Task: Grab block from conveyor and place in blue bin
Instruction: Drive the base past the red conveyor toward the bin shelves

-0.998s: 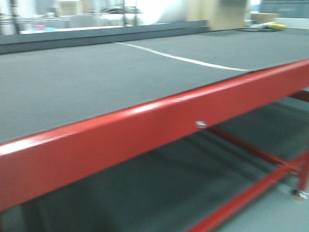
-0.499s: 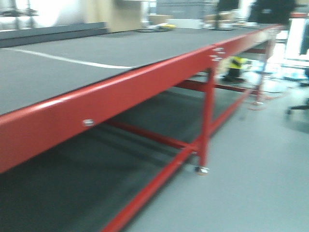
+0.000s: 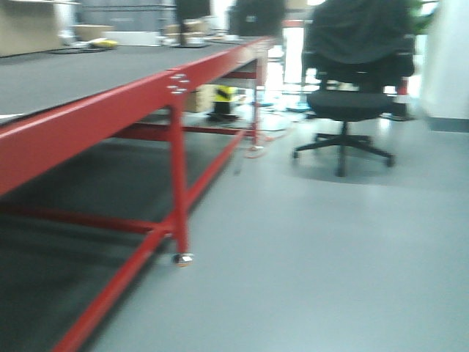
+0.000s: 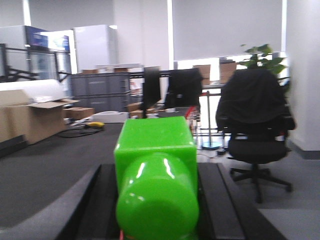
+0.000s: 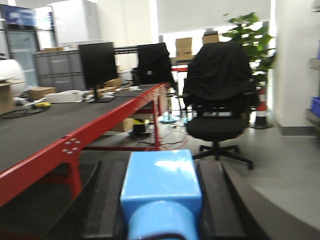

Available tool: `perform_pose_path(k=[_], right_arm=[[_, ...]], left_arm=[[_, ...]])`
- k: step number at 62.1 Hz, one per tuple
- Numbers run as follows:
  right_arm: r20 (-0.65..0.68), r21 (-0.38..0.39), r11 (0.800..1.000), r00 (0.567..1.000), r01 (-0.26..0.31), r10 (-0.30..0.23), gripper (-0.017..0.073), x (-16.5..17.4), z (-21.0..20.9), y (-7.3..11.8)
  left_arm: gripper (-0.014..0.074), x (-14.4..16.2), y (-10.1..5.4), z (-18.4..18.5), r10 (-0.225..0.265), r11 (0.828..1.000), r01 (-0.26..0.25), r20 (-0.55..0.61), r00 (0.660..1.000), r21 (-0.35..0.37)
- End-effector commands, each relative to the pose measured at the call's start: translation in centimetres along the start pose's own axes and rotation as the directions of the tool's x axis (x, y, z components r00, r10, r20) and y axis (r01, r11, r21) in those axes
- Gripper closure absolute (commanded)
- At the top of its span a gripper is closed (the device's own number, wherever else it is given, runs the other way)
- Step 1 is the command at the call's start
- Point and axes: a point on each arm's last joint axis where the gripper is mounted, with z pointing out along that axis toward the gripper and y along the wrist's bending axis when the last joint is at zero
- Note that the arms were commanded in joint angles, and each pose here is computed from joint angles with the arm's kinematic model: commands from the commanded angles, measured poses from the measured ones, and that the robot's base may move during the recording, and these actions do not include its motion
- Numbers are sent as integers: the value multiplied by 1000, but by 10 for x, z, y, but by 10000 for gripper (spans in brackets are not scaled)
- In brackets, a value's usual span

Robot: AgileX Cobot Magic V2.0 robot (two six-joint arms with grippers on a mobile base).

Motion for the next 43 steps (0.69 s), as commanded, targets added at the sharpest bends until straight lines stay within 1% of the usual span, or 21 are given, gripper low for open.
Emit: perform_pose_path(k=[1,43], right_arm=[[41,-3,1000,999,8,-8,721,-6,-2,1],[41,-3,1000,999,8,-8,721,-6,-2,1]], left_arm=[[705,-1,0,-1,-1,1000,1,18,1000,-7],[705,-1,0,-1,-1,1000,1,18,1000,-7]])
